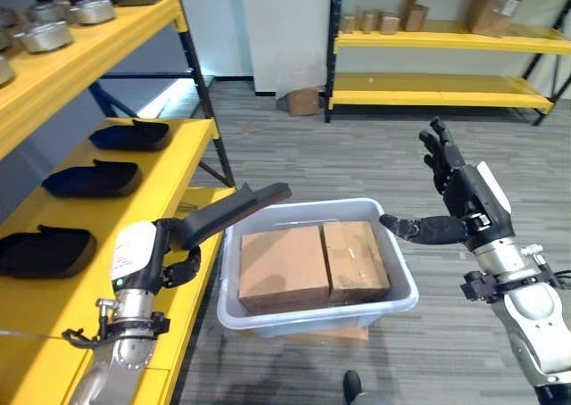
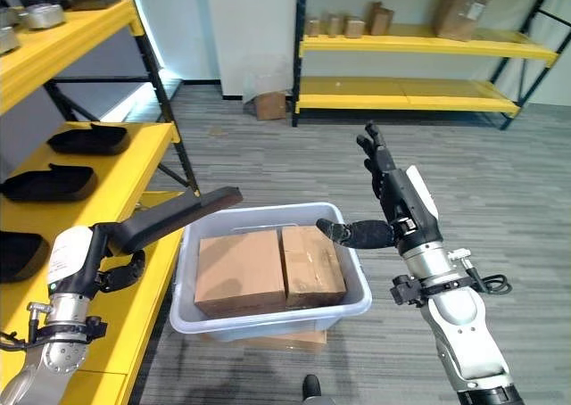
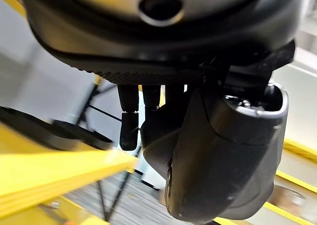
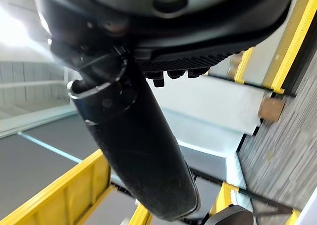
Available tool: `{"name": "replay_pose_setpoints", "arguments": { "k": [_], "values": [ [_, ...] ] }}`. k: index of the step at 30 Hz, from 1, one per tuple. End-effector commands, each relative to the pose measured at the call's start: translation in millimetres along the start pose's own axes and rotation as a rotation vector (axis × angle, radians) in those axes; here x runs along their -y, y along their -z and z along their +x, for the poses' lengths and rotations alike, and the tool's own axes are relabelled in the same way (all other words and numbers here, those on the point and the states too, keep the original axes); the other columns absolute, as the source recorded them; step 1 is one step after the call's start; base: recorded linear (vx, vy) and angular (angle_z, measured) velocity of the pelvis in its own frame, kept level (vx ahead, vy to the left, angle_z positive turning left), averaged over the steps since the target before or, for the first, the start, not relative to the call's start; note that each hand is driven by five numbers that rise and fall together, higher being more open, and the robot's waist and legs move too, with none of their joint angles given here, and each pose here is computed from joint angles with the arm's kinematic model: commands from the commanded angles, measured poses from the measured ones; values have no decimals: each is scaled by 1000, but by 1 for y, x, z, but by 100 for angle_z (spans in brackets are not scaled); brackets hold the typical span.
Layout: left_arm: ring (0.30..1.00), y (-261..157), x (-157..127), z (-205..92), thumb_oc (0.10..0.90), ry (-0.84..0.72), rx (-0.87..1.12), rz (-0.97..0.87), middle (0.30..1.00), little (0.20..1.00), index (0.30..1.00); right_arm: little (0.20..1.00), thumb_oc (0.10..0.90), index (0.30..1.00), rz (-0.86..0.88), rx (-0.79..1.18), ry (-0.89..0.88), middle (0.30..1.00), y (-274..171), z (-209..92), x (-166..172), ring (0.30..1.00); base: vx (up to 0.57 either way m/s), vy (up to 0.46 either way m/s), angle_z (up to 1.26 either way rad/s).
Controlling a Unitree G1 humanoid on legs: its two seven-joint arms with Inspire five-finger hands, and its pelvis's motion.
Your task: Move parts from the plastic box to the shelf.
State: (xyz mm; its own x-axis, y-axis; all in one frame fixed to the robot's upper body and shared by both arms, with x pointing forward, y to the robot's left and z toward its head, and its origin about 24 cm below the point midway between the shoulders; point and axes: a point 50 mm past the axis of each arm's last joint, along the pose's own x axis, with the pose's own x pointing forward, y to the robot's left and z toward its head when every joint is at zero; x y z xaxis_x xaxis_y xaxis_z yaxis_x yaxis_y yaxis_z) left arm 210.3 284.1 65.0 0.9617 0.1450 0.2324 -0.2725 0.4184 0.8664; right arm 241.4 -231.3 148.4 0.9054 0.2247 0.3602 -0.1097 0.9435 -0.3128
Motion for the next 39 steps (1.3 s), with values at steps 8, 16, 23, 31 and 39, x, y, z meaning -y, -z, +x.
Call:
{"name": "replay_pose_setpoints", "arguments": {
  "k": [8, 16, 23, 31, 39],
  "values": [
    [300, -54, -79, 40, 400, -458, 272, -92, 300, 300, 300, 1000, 900, 1000, 1, 295, 153, 1000, -47, 7, 15, 1000, -163, -134, 100],
    [300, -57, -92, 38, 400, -588, 276, -67, 300, 300, 300, 1000, 900, 1000, -30, 249, 240, 1000, -36, -6, 14, 1000, 12, 184, 78],
    [300, -49, -105, 26, 400, -683, 237, 11, 300, 300, 300, 1000, 900, 1000, -20, 239, 200, 1000, -32, 2, 2, 1000, -14, 159, 5],
    [300, -36, -116, 17, 400, -731, 181, 107, 300, 300, 300, 1000, 900, 1000, -23, 236, 186, 1000, -30, 5, -5, 1000, -8, 131, 9],
    [300, -21, -124, 11, 400, -780, 103, 165, 300, 300, 300, 1000, 900, 1000, -14, 207, 193, 1000, -23, 8, -14, 1000, -56, 182, 33]
  ]
}}
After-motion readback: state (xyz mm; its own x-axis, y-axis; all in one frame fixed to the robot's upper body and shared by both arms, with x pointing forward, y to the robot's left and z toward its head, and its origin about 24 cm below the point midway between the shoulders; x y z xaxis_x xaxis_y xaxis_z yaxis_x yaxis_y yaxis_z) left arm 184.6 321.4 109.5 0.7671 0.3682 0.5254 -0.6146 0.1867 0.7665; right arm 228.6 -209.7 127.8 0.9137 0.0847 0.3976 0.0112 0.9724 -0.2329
